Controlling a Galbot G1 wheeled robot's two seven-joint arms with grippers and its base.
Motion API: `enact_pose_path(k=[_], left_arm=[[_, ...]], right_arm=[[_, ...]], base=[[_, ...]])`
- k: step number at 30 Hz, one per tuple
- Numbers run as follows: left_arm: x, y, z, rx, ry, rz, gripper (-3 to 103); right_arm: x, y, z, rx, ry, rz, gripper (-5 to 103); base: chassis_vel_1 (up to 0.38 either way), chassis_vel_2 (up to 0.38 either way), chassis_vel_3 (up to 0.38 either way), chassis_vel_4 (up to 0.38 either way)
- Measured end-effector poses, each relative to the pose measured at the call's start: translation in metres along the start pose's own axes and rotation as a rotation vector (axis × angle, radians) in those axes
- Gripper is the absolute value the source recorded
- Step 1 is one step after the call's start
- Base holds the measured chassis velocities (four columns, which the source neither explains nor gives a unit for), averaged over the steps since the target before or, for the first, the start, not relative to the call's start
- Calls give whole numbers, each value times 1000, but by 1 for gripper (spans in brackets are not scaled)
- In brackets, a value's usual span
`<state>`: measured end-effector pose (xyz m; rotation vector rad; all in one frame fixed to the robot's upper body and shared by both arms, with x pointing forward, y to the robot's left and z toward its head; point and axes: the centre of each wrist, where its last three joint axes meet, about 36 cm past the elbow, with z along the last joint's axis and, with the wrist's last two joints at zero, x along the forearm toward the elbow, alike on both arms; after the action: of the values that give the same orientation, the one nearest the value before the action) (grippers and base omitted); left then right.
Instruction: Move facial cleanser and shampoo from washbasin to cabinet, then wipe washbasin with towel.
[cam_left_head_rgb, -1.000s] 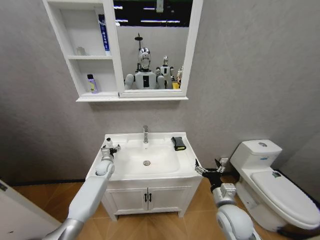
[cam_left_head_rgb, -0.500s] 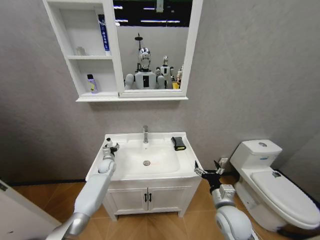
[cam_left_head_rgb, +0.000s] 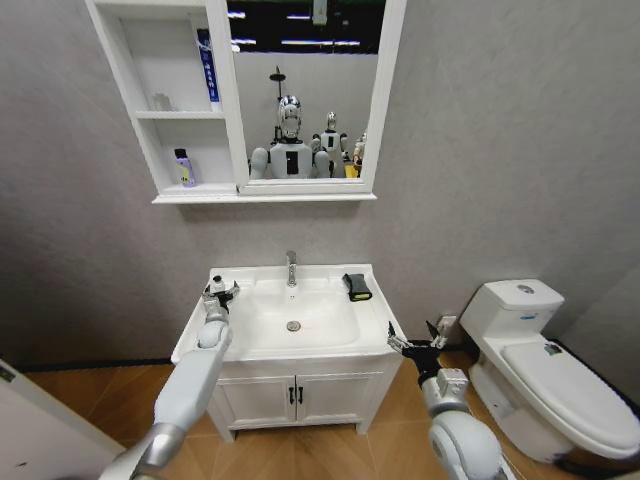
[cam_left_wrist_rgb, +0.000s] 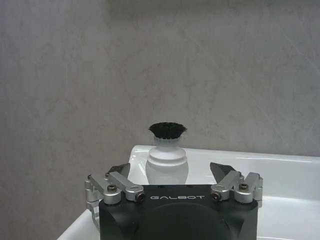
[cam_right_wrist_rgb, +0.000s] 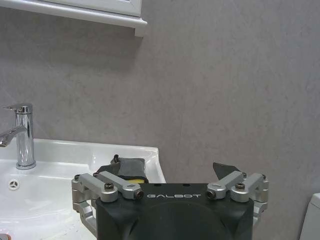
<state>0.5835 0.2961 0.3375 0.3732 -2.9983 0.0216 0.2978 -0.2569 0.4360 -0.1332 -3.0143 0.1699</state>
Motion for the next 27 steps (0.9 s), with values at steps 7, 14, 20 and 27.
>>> enact_pose_path(k=[7, 14, 20, 27], left_arm=[[-1, 0, 0, -2, 0, -9, 68], [2, -2, -8, -18, 11, -9, 43], [19, -4, -35, -56, 23, -37, 42], [46, -11, -102, -21, -51, -40, 42]], right_arm=[[0, 1, 0, -1, -1, -2, 100], [0, 0, 1, 0, 1, 0, 100], [-3, 1, 2, -3, 0, 2, 100], [-5, 4, 5, -10, -1, -6, 100]], base=[[0, 0, 0, 0], [0, 0, 0, 0], [0, 0, 0, 0], [0, 0, 0, 0]])
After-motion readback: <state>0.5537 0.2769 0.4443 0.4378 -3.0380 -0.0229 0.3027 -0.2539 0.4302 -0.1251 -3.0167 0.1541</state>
